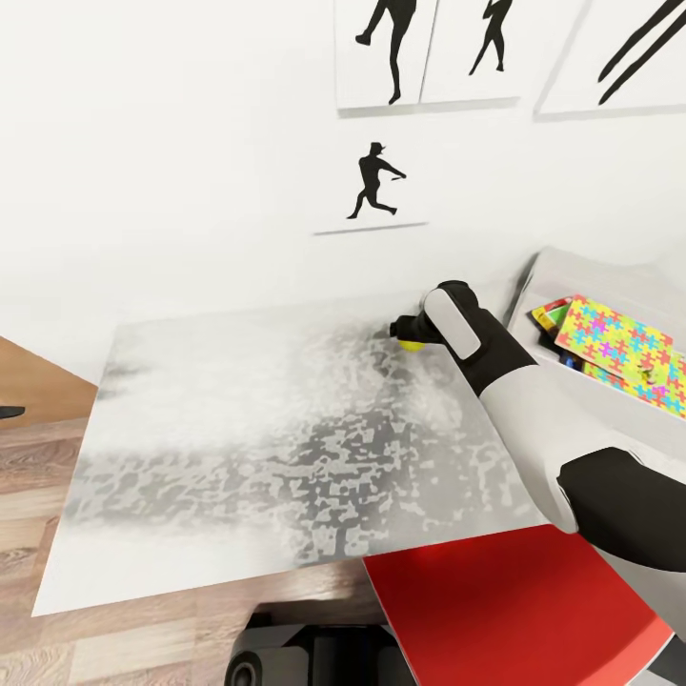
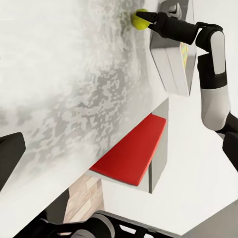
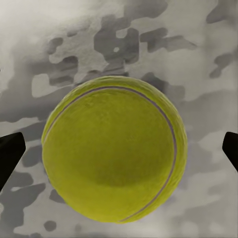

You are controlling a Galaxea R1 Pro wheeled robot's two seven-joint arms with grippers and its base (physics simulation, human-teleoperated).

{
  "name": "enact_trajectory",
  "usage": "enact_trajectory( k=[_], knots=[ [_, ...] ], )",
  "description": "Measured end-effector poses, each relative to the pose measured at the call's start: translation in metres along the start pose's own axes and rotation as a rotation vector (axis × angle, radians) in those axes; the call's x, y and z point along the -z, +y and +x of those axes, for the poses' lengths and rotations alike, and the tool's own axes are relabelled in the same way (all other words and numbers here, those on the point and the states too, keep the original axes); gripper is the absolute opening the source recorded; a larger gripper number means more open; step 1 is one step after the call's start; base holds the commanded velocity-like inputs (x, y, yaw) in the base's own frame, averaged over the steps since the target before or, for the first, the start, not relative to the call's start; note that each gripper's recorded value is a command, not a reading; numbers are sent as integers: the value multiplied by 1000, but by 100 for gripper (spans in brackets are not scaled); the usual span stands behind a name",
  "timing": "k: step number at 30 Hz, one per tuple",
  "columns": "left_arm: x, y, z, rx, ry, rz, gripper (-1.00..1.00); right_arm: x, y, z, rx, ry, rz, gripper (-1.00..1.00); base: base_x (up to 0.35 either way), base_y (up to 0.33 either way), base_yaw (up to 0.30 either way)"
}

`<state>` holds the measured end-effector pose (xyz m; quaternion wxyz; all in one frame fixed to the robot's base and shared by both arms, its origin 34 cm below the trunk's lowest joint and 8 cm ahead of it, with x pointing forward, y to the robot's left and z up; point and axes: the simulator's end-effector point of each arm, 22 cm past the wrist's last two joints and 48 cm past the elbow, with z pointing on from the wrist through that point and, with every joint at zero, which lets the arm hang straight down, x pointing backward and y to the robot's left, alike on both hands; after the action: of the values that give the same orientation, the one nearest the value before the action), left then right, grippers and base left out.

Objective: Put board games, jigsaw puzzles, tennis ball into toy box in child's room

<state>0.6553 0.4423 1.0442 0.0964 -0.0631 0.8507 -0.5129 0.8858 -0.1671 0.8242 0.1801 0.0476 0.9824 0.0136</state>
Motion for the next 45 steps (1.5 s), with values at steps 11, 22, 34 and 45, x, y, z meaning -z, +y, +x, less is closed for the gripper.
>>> enact_trajectory(
  k=[11, 22, 34, 45],
  knots=[
    [0, 0, 0, 0, 0, 0, 100, 0, 2, 1, 2, 3, -2, -100, 0, 0, 0],
    [0, 0, 0, 0, 0, 1, 100, 0, -1, 1, 7, 2, 4, -100, 0, 0, 0],
    [0, 0, 1, 0, 0, 0, 100, 0, -1, 1, 5, 2, 2, -100, 0, 0, 0],
    [2, -5, 0, -7, -4, 4, 100, 3, 0, 1, 0, -3, -2, -100, 0, 0, 0]
  ],
)
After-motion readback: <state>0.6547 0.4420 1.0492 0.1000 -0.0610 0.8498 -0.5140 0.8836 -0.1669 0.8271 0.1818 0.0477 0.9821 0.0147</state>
